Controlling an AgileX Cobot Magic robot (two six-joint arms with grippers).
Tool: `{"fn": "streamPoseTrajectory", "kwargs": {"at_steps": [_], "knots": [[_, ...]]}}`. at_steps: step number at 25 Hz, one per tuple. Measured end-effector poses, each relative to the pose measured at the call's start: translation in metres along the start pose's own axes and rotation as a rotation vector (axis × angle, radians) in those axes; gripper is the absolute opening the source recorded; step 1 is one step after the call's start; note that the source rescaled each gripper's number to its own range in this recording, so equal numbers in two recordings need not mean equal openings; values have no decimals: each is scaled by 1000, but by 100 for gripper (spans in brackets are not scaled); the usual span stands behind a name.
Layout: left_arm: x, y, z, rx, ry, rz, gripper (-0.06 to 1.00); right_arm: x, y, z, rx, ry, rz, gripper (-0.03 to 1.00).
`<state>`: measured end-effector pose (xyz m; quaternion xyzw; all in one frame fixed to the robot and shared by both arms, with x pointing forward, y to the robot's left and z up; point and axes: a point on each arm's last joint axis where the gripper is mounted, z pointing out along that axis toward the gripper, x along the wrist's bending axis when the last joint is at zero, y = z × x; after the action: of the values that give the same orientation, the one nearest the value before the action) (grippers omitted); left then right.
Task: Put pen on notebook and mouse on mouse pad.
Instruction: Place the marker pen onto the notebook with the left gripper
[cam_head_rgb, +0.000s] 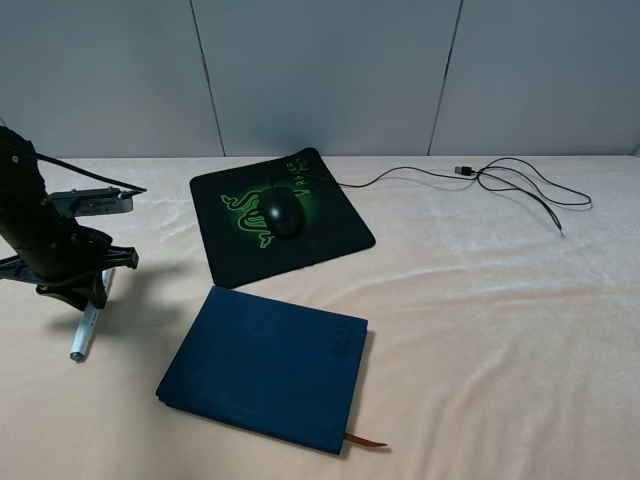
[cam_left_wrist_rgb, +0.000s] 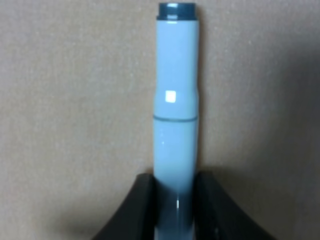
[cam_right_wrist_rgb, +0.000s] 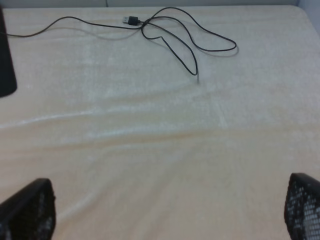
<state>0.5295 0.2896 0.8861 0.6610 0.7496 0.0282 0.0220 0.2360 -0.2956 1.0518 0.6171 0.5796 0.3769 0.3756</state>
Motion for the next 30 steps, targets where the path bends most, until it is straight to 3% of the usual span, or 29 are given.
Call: {"fn": "streamPoseTrajectory", "kwargs": {"at_steps": [22, 25, 30], "knots": [[1, -7, -68, -105, -33, -10, 0, 0, 0, 0, 0, 0, 0, 100], [-4, -5, -75, -75, -74, 31, 0, 0, 0, 0, 0, 0, 0, 100], [-35, 1, -97, -61, -140, 218, 0, 0, 0, 0, 0, 0, 0, 100]]}}
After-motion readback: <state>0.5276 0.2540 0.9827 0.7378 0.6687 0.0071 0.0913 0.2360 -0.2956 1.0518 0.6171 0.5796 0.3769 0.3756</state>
